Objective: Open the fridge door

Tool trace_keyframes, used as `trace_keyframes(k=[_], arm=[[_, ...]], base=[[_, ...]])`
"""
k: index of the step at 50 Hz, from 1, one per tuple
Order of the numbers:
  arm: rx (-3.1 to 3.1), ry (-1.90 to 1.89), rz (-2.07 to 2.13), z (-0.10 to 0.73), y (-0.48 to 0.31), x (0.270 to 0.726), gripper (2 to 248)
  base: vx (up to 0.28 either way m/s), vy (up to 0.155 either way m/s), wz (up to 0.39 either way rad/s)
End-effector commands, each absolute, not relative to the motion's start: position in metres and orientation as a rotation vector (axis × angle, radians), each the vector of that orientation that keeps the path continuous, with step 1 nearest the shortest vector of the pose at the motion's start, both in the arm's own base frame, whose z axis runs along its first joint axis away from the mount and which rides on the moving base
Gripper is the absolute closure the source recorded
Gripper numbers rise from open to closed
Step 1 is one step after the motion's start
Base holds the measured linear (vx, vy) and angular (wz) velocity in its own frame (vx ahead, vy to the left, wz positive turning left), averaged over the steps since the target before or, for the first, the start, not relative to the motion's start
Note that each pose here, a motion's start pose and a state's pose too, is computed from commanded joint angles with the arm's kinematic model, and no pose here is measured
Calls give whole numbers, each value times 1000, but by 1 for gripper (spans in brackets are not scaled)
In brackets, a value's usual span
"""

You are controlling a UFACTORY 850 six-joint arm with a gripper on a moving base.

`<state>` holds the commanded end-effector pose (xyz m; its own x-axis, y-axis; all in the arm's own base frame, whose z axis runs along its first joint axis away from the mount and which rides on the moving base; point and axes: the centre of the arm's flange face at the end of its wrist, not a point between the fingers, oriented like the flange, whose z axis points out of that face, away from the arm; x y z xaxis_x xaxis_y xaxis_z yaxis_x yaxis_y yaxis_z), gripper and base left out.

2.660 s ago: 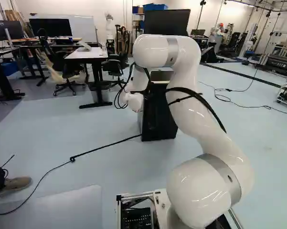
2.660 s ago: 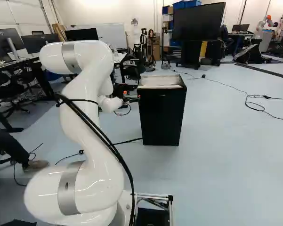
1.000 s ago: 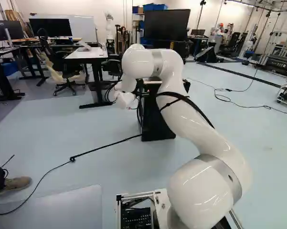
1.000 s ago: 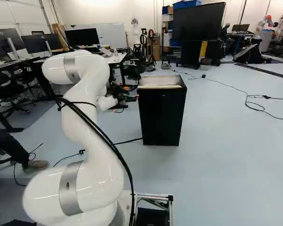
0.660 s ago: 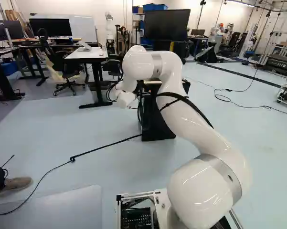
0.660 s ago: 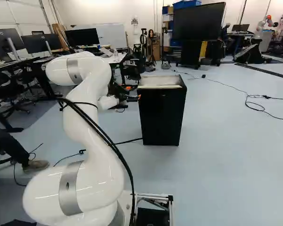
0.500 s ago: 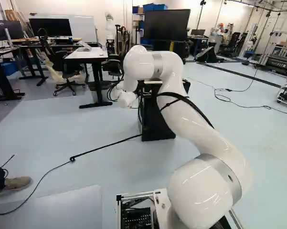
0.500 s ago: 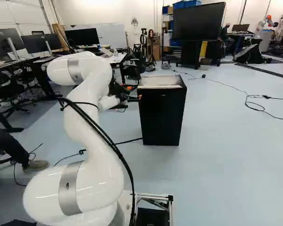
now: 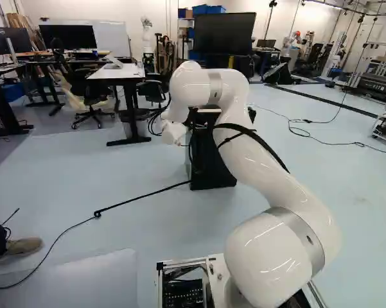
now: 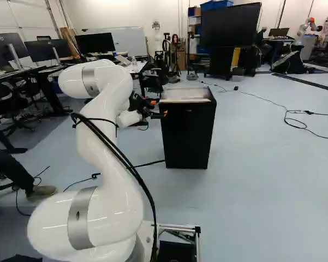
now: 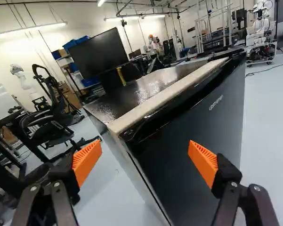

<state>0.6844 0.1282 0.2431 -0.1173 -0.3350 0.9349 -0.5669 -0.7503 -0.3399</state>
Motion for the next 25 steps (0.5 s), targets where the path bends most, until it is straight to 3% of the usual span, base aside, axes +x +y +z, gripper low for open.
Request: trace_keyframes(k=[25], arm=[[1983, -1027, 1941, 240, 118, 687, 3]], base=[[0, 0, 0]])
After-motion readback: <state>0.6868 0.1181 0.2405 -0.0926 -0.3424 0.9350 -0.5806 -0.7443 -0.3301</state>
